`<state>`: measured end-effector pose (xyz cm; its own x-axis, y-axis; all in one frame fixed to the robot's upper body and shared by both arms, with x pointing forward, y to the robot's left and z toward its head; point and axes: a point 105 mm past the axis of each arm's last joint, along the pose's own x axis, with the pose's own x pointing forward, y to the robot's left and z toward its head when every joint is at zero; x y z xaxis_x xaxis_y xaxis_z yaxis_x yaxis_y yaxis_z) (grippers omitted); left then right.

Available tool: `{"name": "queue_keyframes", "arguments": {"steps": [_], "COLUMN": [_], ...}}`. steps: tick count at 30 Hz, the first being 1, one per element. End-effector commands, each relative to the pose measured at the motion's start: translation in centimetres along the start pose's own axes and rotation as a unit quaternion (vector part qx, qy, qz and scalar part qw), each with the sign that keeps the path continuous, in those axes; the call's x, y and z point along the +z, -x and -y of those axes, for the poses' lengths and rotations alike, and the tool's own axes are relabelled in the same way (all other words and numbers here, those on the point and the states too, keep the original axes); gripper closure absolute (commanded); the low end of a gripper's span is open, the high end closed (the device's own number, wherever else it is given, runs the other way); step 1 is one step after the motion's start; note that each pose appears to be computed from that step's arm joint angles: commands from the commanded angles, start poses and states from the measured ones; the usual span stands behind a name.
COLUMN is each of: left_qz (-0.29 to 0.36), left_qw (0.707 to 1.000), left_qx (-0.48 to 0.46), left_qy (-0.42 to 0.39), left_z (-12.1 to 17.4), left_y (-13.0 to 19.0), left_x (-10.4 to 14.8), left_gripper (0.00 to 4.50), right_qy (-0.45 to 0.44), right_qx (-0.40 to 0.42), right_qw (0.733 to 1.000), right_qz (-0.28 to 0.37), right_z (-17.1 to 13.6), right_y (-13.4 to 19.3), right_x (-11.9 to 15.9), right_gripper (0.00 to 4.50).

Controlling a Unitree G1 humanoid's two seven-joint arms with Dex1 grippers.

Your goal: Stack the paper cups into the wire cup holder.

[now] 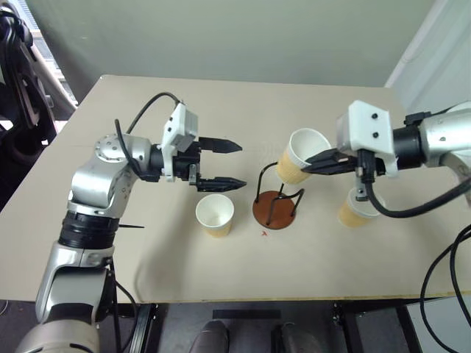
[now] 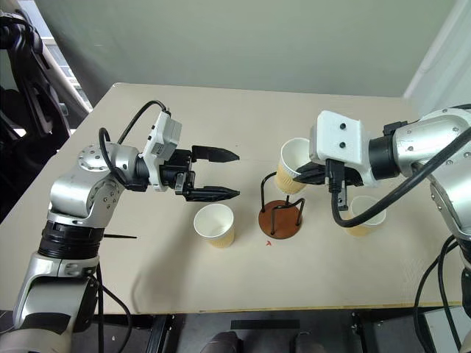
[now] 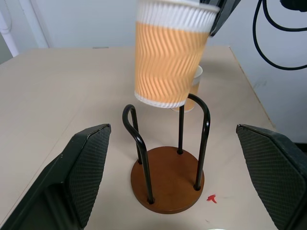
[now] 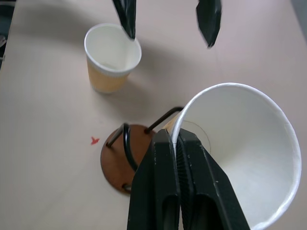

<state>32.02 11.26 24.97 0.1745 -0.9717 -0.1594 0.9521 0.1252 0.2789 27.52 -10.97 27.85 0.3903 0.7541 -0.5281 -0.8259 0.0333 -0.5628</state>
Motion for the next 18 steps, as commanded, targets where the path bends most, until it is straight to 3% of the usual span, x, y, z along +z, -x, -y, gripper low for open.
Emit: {"name": "queue_keyframes", "arguments": {"steps": [1,18], "left_qz": [0.005,0.006], "left_qw": [1.0,0.999], "left_qx": [0.009,0.017], "left_qy": [-0.028,-0.03], "left_z": [-0.2,-0.3], "left_y": [0.6,0.6], "left_x": [1.3,1.3], "left_gripper": [0.0,0.0], "right_qy": [0.02,0.029], "right_qx": [-0.012,0.037], "right_qw": [1.0,0.999], "right_qz": [-0.005,0.017], "right_z": [0.4,-1.3], "right_y": [0.7,-1.6], "right_x": [0.0,0.2], "right_gripper": [4.47,4.47]}}
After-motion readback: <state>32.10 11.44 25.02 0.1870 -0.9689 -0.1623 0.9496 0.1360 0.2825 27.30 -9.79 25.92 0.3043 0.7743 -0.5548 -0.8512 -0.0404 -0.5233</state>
